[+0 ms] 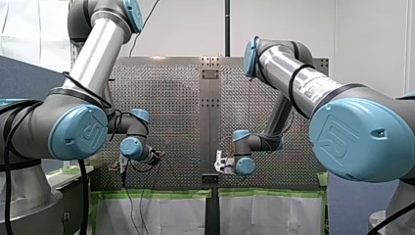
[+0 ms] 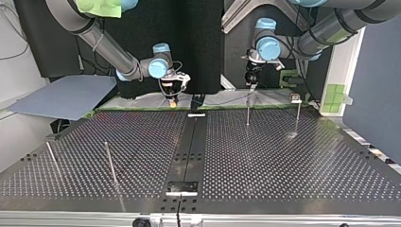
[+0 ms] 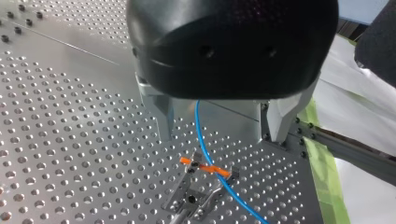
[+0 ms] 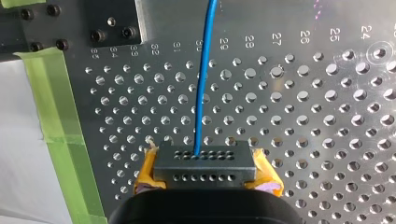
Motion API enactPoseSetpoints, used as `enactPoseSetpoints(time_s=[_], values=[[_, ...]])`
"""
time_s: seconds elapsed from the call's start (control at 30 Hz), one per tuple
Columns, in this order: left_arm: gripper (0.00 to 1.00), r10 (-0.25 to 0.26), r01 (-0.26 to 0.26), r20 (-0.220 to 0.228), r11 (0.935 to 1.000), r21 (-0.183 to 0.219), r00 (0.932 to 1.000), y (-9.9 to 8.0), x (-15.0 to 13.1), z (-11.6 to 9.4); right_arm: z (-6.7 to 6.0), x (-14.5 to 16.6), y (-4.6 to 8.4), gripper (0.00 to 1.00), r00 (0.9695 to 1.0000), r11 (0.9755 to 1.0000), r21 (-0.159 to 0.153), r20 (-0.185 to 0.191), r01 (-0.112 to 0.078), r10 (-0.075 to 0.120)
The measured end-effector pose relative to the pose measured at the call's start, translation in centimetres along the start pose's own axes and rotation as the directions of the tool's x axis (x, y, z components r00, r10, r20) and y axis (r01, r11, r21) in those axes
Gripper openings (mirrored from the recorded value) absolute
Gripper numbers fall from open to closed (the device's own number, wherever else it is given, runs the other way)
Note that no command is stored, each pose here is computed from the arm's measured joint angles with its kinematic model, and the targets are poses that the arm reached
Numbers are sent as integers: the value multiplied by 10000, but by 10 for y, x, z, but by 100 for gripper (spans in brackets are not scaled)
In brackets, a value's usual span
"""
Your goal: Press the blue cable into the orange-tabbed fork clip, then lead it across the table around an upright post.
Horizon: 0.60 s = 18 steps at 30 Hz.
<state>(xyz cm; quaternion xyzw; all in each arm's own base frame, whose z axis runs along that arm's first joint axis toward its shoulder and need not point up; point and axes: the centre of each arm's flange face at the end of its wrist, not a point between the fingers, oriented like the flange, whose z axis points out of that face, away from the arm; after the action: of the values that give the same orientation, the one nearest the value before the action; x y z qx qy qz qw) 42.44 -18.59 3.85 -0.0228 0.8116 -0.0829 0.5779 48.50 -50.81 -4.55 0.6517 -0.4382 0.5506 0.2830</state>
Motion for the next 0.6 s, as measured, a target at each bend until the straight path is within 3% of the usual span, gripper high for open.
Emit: enactPoseSetpoints(time_s=[0.37, 0.6], values=[[100, 63, -63, 10, 9999, 130, 10000, -3, 0, 0, 0, 0, 0, 0, 10000, 10000, 15, 17, -13, 13], [100, 393, -418, 461, 9976, 548, 9982, -26, 1, -4, 0, 0, 0, 0, 10000, 10000, 20, 5, -14, 14]])
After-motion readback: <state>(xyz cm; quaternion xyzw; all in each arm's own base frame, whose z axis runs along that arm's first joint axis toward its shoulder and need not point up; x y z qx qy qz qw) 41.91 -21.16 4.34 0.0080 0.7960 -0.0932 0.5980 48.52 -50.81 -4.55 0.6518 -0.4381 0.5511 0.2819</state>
